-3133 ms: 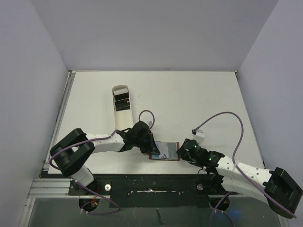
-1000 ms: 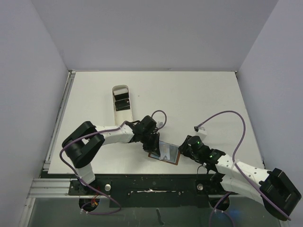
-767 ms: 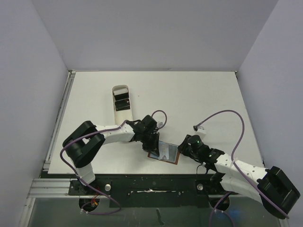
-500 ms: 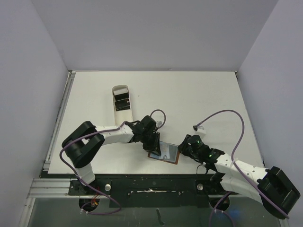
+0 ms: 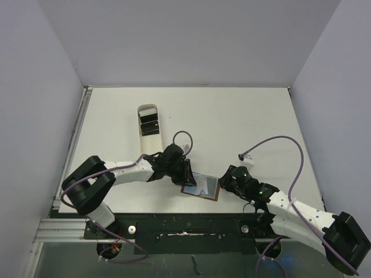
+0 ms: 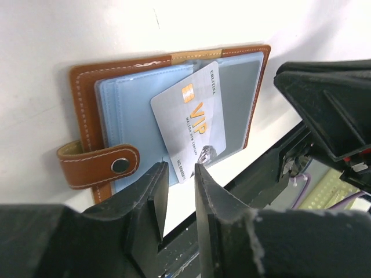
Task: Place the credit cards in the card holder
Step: Insert the credit card into the card holder.
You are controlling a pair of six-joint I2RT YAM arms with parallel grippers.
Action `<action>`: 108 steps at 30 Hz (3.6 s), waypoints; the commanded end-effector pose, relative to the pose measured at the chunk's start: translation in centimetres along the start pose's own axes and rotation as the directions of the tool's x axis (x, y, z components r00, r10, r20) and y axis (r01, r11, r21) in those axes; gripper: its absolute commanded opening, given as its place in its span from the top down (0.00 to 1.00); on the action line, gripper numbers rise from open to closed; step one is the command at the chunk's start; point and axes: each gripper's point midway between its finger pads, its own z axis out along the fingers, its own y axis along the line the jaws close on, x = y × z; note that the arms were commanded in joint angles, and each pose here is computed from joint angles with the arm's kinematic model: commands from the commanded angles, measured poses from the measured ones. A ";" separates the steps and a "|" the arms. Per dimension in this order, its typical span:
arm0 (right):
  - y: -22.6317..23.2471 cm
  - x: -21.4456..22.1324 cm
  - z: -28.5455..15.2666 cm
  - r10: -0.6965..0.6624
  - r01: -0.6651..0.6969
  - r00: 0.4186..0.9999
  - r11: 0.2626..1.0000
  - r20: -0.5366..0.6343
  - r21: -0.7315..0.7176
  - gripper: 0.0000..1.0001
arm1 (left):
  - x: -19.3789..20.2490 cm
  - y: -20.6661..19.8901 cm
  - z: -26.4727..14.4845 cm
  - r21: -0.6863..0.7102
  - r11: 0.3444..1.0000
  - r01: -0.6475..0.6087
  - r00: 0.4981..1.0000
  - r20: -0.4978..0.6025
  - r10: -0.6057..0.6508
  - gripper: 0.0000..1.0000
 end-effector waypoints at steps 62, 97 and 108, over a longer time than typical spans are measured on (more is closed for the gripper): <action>4.7 3.0 1.2 0.024 -0.034 0.996 0.994 -0.090 -0.107 0.77 | -1.8 -0.4 -0.6 0.179 0.978 0.103 0.939 0.308 -0.155 0.68; 3.9 5.8 1.6 0.060 -0.073 0.991 0.992 -0.119 -0.107 0.78 | -1.6 -3.7 -0.8 0.412 0.900 0.142 0.912 0.298 -0.281 1.00; 3.1 3.7 -1.2 0.084 -0.088 0.994 0.994 -0.074 -0.063 0.76 | -1.6 -3.1 -0.9 0.369 0.923 0.113 0.915 0.324 -0.241 1.00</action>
